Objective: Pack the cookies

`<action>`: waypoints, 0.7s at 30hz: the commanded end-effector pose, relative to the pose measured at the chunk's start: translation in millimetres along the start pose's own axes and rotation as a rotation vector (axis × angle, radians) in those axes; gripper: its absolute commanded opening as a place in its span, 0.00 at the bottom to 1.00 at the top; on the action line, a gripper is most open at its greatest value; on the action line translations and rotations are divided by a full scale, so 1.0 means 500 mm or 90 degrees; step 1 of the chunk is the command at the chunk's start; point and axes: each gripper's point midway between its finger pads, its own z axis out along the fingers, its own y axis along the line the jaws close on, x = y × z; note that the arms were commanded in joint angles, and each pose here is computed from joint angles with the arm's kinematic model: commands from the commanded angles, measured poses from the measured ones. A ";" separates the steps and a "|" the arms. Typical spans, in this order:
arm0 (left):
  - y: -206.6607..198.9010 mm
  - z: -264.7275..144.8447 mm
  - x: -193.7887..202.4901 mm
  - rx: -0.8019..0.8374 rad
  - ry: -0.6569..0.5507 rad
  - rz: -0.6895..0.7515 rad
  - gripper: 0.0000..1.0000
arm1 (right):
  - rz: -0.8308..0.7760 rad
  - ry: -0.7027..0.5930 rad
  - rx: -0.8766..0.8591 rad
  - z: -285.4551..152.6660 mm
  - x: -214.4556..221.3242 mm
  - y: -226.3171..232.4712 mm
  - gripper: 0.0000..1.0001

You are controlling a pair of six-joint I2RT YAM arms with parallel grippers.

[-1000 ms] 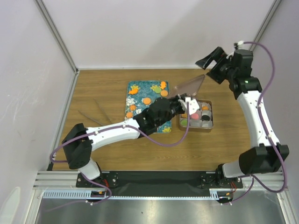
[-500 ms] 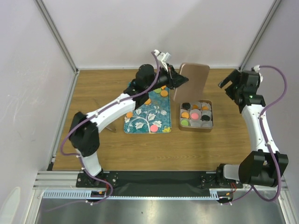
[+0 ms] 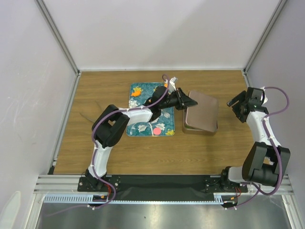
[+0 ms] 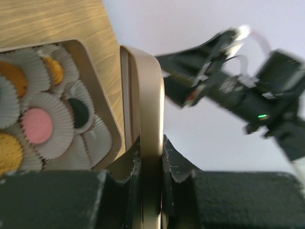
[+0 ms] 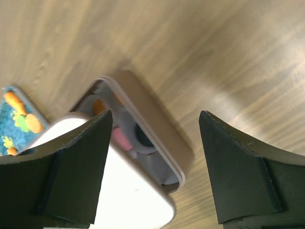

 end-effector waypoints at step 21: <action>0.018 0.044 -0.061 0.097 -0.105 -0.135 0.08 | 0.064 0.039 -0.150 0.036 0.038 0.048 0.93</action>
